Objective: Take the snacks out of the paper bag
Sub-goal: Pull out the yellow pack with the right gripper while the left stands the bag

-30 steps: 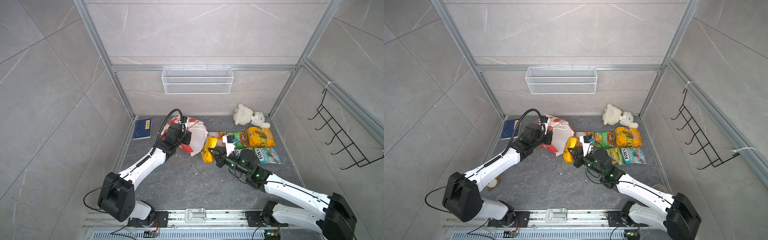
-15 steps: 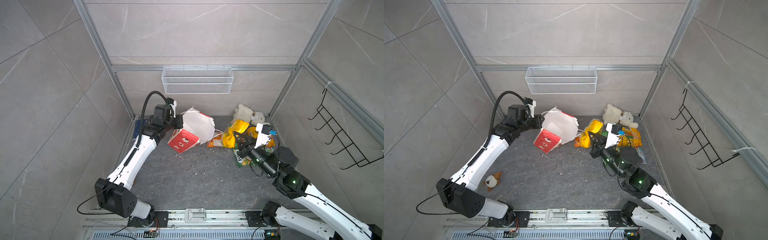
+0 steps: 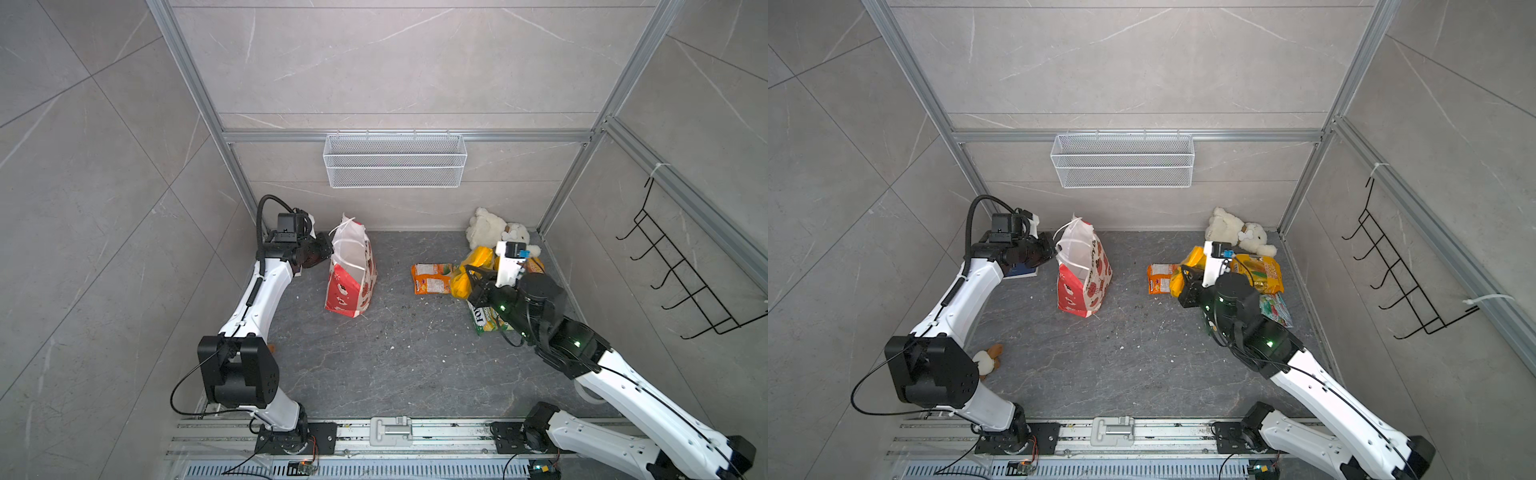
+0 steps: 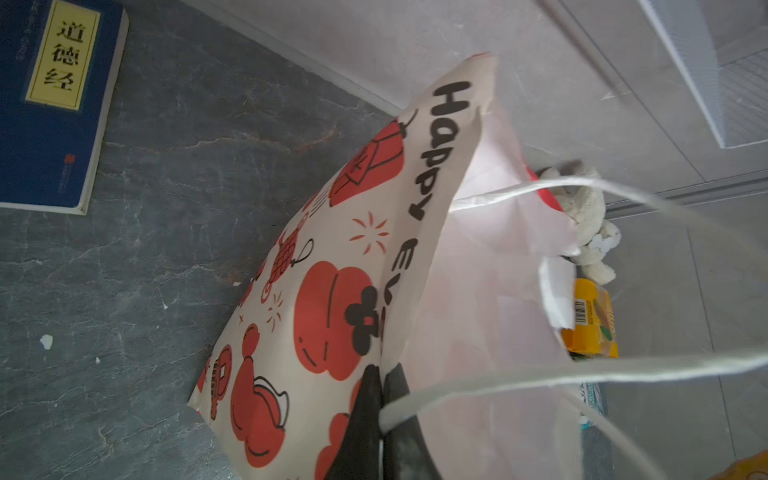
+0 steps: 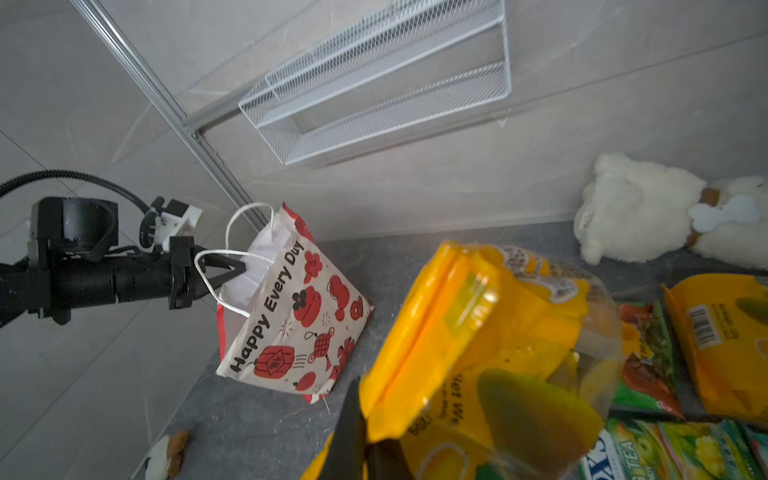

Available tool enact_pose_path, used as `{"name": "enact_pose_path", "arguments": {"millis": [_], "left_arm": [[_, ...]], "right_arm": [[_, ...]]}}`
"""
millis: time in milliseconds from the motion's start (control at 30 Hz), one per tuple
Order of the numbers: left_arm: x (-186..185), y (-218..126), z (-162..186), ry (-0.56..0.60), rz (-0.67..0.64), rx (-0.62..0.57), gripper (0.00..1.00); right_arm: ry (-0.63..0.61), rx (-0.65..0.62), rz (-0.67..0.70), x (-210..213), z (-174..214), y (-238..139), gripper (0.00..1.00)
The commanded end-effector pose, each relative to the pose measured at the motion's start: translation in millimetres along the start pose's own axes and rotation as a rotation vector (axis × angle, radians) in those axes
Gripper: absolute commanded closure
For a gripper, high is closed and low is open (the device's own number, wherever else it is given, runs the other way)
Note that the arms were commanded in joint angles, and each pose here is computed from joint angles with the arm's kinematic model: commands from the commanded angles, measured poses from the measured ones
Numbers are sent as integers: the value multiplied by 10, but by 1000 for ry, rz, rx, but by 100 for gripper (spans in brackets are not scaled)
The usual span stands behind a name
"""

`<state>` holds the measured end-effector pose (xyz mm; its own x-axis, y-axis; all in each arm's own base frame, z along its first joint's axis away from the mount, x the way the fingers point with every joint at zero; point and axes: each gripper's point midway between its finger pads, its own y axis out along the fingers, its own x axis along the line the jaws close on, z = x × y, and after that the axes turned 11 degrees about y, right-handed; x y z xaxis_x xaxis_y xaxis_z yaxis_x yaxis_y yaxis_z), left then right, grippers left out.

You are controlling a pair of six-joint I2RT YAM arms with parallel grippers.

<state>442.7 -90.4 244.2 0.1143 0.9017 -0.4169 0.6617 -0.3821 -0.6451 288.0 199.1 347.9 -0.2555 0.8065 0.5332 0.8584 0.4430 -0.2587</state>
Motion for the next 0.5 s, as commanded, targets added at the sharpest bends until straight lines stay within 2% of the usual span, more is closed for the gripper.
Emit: {"name": "enact_pose_path", "arguments": {"millis": [0,33,67,100,233,367,433,467], "left_arm": [[5,-106,-54,20,-6,-29,100],[21,-116,-54,26,-15,-31,100],[31,-128,-56,31,-23,-34,96],[32,-154,-59,38,-29,-40,87],[78,-347,-170,75,-97,-104,66],[102,-600,-327,103,-162,-183,37],[129,-720,-396,110,-203,-215,30],[138,-767,-425,113,-220,-229,21]], "right_arm": [[27,38,-111,291,-38,94,100],[26,62,-122,315,20,152,100],[29,88,-124,323,76,215,100],[33,118,-134,345,137,271,100],[46,225,-187,453,344,458,100],[85,334,-231,472,548,639,100],[101,374,-244,453,652,722,100],[111,398,-250,438,710,767,100]]}}
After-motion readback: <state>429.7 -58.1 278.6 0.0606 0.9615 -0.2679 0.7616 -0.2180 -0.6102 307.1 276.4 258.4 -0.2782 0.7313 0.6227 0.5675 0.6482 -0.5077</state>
